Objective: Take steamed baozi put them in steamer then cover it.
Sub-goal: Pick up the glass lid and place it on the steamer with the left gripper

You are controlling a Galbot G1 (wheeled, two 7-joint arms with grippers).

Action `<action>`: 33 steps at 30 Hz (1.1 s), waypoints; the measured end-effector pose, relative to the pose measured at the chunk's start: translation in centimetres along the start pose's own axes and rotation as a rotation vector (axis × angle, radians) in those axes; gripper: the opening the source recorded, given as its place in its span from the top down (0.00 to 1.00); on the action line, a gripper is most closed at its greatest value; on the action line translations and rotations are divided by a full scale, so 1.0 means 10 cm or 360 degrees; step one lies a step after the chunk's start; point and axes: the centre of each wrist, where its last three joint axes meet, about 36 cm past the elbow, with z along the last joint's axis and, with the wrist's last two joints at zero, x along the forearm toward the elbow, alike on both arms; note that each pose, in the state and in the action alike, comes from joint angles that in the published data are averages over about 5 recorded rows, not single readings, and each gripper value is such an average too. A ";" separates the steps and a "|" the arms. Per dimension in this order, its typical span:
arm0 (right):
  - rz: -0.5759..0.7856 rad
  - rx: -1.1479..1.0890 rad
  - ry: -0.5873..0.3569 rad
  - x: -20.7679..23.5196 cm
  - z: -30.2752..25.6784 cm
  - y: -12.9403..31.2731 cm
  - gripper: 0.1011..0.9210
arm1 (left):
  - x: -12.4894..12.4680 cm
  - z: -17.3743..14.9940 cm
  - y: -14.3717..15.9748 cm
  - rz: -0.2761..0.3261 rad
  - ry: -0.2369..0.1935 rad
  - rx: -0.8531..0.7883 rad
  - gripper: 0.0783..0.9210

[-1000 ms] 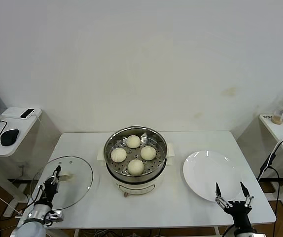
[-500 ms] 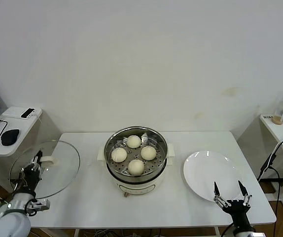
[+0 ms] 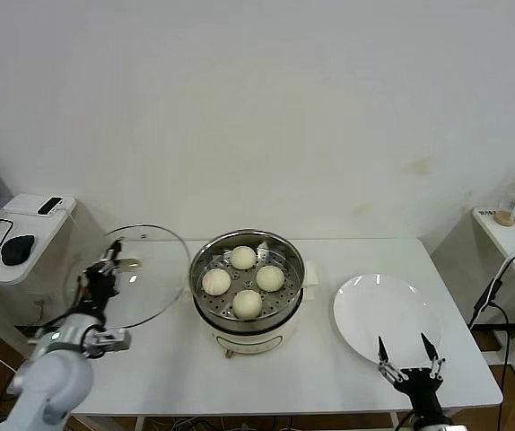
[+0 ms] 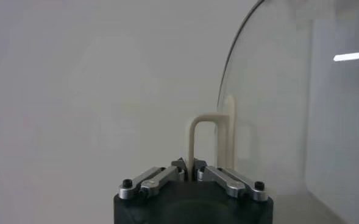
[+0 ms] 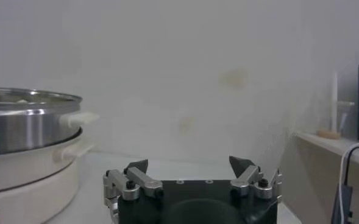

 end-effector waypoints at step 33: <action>-0.0118 0.0164 0.0083 -0.16 0.24 0.12 0.12 | -0.51 -2.15 -0.12 0.0089 -0.0089 0.0070 0.93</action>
